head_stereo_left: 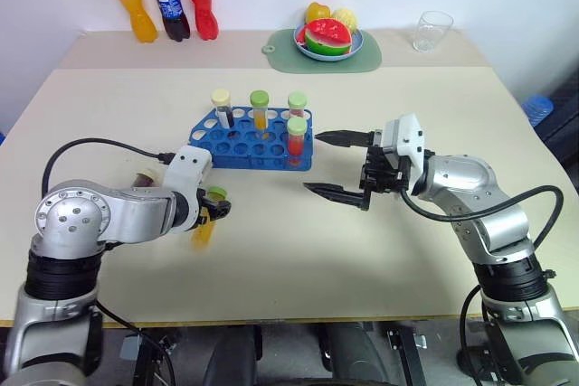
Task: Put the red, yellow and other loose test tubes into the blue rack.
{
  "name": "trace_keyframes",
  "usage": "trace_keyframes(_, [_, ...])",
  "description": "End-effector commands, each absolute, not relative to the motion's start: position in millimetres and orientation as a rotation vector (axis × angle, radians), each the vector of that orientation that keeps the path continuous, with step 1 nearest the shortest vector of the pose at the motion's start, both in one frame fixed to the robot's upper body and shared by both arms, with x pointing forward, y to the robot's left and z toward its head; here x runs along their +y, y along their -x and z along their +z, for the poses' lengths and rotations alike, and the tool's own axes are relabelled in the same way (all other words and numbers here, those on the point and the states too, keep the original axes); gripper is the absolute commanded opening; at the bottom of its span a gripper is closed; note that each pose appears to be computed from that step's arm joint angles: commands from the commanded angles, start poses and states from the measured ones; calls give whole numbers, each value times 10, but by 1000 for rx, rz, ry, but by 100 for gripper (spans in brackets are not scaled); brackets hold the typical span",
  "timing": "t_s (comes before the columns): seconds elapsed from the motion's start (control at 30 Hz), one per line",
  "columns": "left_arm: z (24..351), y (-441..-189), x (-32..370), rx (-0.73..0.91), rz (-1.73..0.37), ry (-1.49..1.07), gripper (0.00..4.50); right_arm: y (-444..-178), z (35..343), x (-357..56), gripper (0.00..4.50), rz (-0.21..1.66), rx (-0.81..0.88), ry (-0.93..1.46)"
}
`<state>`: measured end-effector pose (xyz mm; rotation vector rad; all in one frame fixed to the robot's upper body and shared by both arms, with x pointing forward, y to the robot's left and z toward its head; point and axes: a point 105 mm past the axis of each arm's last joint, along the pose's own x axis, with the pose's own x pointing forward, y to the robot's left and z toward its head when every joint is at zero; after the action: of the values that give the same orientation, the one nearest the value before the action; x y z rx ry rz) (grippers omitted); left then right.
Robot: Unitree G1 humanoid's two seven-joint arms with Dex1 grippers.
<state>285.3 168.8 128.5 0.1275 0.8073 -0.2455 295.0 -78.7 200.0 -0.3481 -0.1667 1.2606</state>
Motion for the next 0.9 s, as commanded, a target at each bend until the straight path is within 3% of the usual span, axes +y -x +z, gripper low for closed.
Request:
trace_keyframes(0.03, [1341, -2774, 1638, 828, -217, -75, 174, -2855, 2055, -723, 450, 1304, -199, 363])
trace_keyframes(0.1, [1332, -2760, 1661, 831, -195, -83, 76, -2839, 2028, -711, 450, 1316, -188, 361])
trace_keyframes(0.17, [1392, -2782, 1718, 811, -162, -103, 11, -2839, 2011, -708, 450, 1316, -182, 361])
trace_keyframes(0.3, [1725, -2922, 1881, 678, -70, -121, 11, -2830, 1925, -728, 450, 1312, -145, 346])
trace_keyframes(0.5, [1805, -2976, 1949, 644, -57, -82, 11, -2780, 1823, -726, 450, 1311, -110, 322])
trace_keyframes(0.6, [1987, -3041, 1812, 522, -144, -38, 11, -2758, 1797, -708, 450, 1309, -104, 310])
trace_keyframes(0.7, [1976, -3037, 1827, 545, -146, 5, 89, -2741, 1765, -698, 450, 1308, -96, 301])
trace_keyframes(0.9, [1818, -2980, 1869, 653, -86, -13, 395, -2741, 1721, -713, 450, 1305, -81, 300])
